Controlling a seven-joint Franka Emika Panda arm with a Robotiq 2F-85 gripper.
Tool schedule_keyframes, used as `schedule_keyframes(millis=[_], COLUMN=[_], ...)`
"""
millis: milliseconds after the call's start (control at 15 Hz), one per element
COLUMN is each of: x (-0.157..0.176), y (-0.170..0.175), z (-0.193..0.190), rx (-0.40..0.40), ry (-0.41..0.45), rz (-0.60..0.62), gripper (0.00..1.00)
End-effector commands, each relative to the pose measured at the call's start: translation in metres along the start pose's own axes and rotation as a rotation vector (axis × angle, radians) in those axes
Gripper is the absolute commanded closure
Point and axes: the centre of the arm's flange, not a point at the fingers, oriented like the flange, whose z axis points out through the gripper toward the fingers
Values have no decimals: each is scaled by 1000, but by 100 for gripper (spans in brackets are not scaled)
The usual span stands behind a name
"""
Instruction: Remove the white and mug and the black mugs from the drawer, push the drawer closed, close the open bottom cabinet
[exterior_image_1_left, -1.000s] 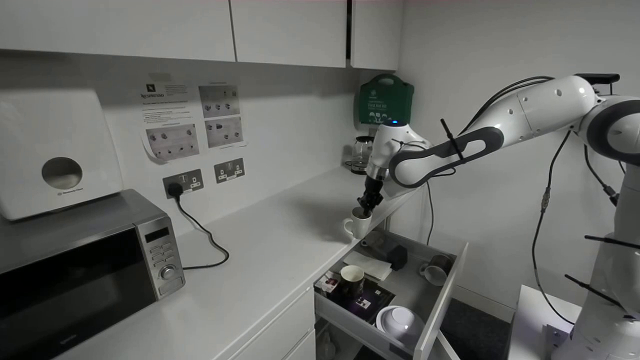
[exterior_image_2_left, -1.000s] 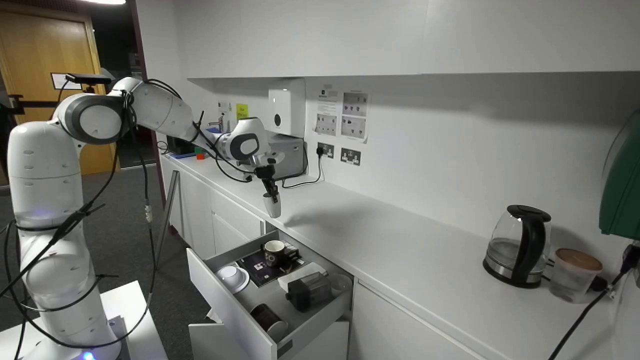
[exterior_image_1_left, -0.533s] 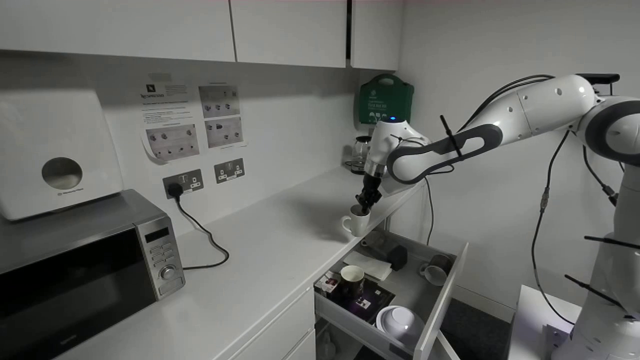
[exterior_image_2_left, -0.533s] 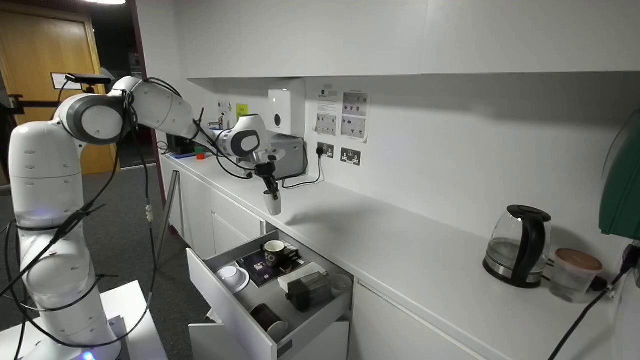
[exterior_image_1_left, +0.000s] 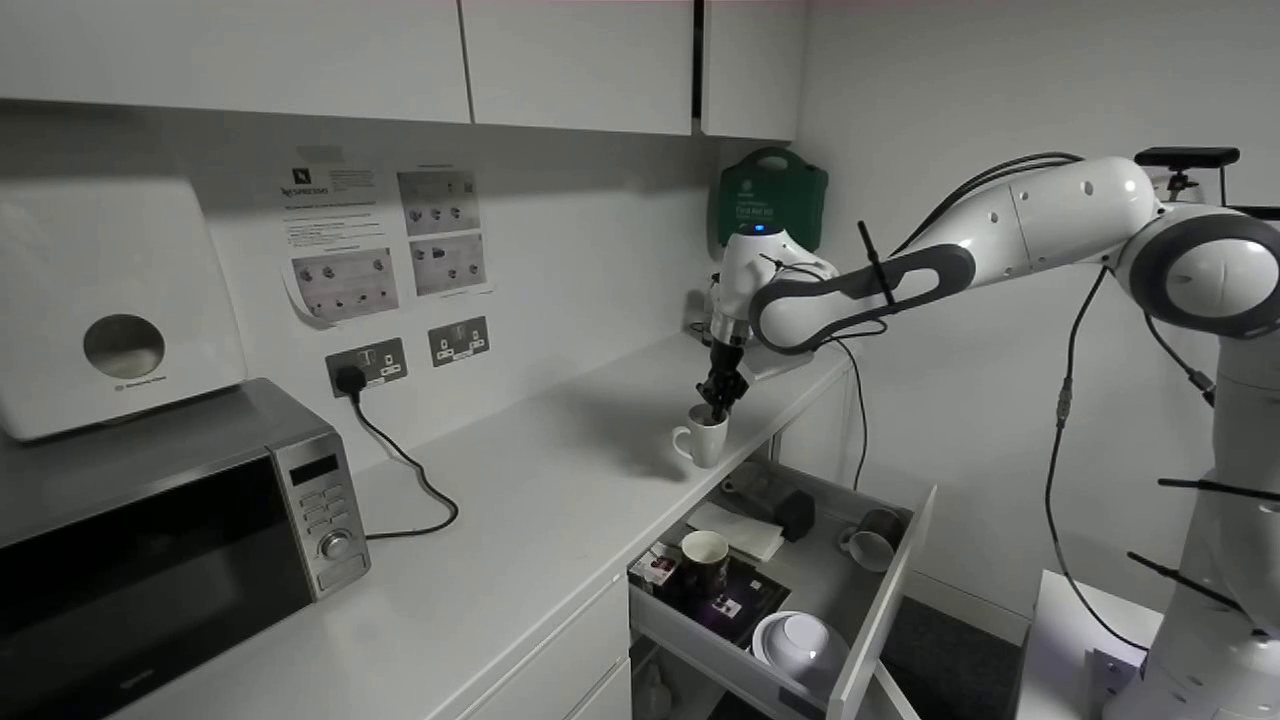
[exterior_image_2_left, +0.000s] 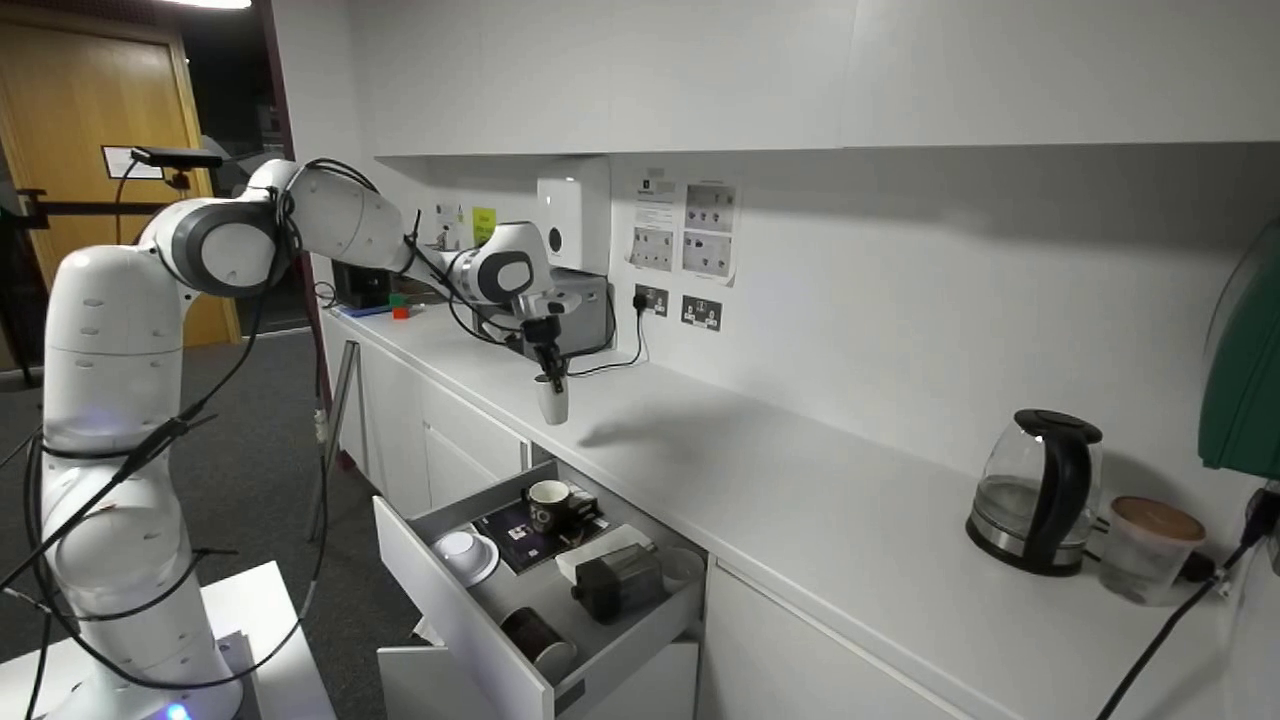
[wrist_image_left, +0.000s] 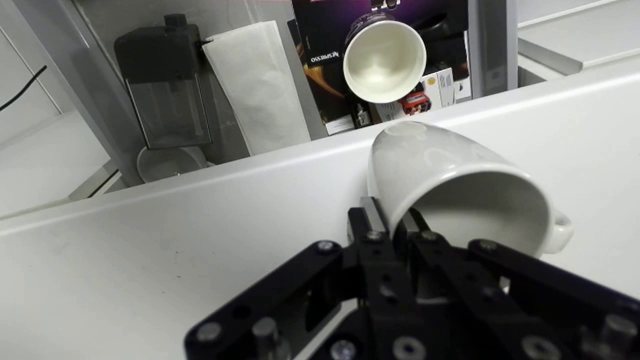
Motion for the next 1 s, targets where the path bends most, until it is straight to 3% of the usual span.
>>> schedule_keyframes(millis=[0,933], x=[30,77], y=[-12,-39], z=[-13,-13], rx=[2,58], ry=[-14,-59], rz=[4,-43], gripper=[98,98])
